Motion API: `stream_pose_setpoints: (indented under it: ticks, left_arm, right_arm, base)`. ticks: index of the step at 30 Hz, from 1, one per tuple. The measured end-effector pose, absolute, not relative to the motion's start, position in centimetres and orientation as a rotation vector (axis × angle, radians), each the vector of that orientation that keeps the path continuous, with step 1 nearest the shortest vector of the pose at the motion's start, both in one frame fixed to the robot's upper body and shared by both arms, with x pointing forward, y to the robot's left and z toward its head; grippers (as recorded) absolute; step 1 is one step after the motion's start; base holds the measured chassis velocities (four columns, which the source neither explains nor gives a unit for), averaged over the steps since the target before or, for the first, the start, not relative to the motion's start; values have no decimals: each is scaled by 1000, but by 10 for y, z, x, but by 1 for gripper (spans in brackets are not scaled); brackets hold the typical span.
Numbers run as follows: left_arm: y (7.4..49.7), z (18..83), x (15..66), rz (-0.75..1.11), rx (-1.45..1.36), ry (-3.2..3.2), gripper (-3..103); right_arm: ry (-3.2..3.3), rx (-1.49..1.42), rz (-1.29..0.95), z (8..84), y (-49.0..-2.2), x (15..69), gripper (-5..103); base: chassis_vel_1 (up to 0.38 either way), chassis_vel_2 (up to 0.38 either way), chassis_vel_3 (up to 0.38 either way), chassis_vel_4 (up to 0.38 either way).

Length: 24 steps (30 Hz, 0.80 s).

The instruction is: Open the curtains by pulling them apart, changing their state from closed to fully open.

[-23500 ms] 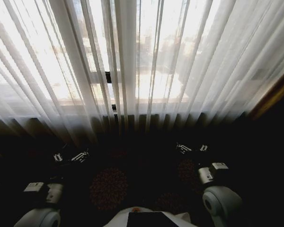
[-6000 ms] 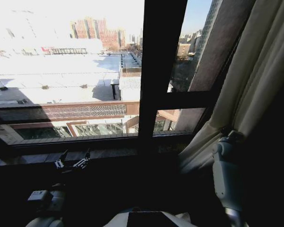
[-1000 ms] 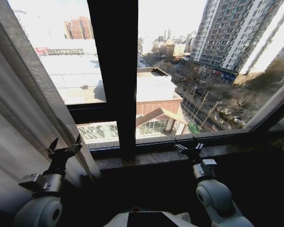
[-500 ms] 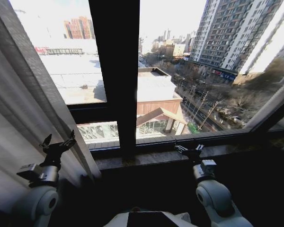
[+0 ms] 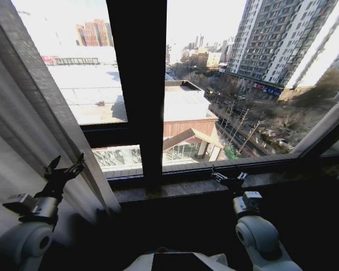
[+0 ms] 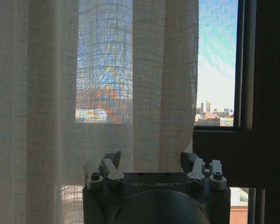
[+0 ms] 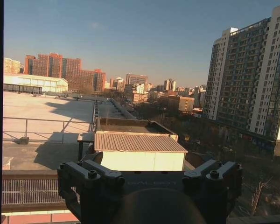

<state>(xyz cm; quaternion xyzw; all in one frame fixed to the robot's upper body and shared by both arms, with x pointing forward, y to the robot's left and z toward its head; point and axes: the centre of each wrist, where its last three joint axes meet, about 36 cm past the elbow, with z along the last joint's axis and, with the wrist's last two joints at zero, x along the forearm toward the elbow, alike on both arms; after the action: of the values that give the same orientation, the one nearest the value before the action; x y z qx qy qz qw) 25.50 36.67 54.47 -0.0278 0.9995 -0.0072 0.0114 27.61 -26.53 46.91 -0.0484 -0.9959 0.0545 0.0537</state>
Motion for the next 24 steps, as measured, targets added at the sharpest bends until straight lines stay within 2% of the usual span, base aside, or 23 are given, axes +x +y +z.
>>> stream_pose_setpoints:
  ticks: [1,3,7,9,12,14,15,16,19,24]
  left_arm:
    - [369,545,255,-26,-75,3117,66]
    - [370,546,256,-31,-65,3117,66]
    - [377,547,256,-35,-12,3118,45]
    - [378,547,257,-35,-5,3119,45]
    - [377,546,260,-49,6,3121,29]
    - [376,545,261,-52,10,3120,29]
    - [374,545,264,-63,25,3120,18]
    - [371,545,265,-69,32,3121,18]
    - [362,546,269,-84,36,3117,2]
    - [349,546,267,-90,25,3114,0]
  right_arm:
    - [-3027,-146,164,469,-265,276,100]
    - [-3029,-146,164,470,-265,277,100]
    - [-3035,-146,165,471,-265,278,100]
    - [-3037,-145,166,471,-265,278,100]
    - [-3041,-143,168,472,-265,278,100]
    - [-3041,-142,169,473,-265,278,100]
    - [-3045,-139,173,474,-265,278,100]
    - [-3047,-138,176,474,-266,279,100]
    - [-3052,-138,183,476,-267,280,100]
    - [-3059,-128,186,478,-266,280,100]
  base:
    - [0,0,0,0]
    - [0,0,0,0]
    - [0,0,0,0]
    - [0,0,0,0]
    - [0,0,0,0]
    - [0,0,0,0]
    - [0,0,0,0]
    - [0,0,0,0]
    - [0,0,0,0]
    - [0,0,0,0]
